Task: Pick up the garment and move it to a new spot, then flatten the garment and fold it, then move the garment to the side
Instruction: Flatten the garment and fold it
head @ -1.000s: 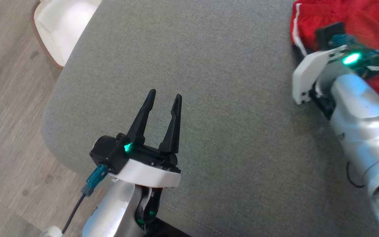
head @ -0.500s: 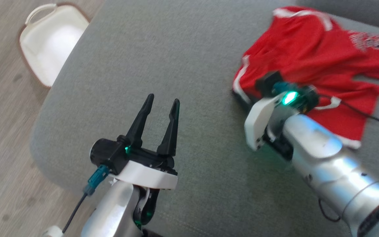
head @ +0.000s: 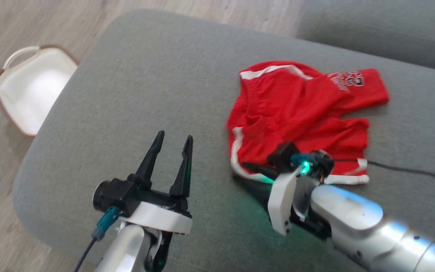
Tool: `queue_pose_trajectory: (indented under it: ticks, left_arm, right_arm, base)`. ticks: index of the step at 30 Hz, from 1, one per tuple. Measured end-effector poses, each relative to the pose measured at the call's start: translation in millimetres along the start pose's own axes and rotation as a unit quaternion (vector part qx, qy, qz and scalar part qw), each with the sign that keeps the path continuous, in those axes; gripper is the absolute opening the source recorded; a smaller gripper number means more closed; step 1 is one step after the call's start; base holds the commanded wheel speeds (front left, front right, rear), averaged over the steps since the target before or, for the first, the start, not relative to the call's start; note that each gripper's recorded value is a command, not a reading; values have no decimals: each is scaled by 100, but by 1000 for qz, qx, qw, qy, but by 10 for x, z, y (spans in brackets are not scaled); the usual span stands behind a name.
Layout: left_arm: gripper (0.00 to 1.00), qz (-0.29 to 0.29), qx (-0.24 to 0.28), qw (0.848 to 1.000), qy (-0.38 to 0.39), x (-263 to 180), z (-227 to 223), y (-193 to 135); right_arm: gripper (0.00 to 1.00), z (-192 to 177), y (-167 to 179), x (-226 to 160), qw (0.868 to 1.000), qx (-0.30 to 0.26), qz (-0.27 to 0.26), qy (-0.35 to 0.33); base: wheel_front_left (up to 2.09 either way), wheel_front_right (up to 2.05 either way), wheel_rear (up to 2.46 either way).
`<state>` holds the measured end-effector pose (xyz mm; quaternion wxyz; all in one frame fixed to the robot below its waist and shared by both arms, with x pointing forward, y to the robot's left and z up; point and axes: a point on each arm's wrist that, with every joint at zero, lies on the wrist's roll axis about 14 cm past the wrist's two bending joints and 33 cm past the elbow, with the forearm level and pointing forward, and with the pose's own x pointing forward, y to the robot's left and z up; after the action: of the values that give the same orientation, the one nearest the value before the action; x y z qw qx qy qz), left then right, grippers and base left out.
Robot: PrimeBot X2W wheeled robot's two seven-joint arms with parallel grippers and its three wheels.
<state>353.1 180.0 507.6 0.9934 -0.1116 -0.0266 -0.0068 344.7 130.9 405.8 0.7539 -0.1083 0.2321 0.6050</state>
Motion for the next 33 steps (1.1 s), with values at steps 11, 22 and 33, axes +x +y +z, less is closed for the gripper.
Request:
queue_pose_trajectory:
  ticks: [11, 22, 33]
  left_arm:
    - [100, -20, 4, 999, -28, 24, 149, -88]
    - [100, -39, 1, 998, -47, 211, 232, -190]
    - [100, -54, 1, 998, -32, 301, 114, -254]
  right_arm:
    - [100, 225, -495, -567, 983, 68, -125, -117]
    - [100, 295, -1532, -2134, 869, 98, -402, -271]
    - [100, -514, -1008, -2393, 818, 139, -500, -247]
  base:
    - [0, 0, 0]
    - [0, 0, 0]
    - [0, 0, 0]
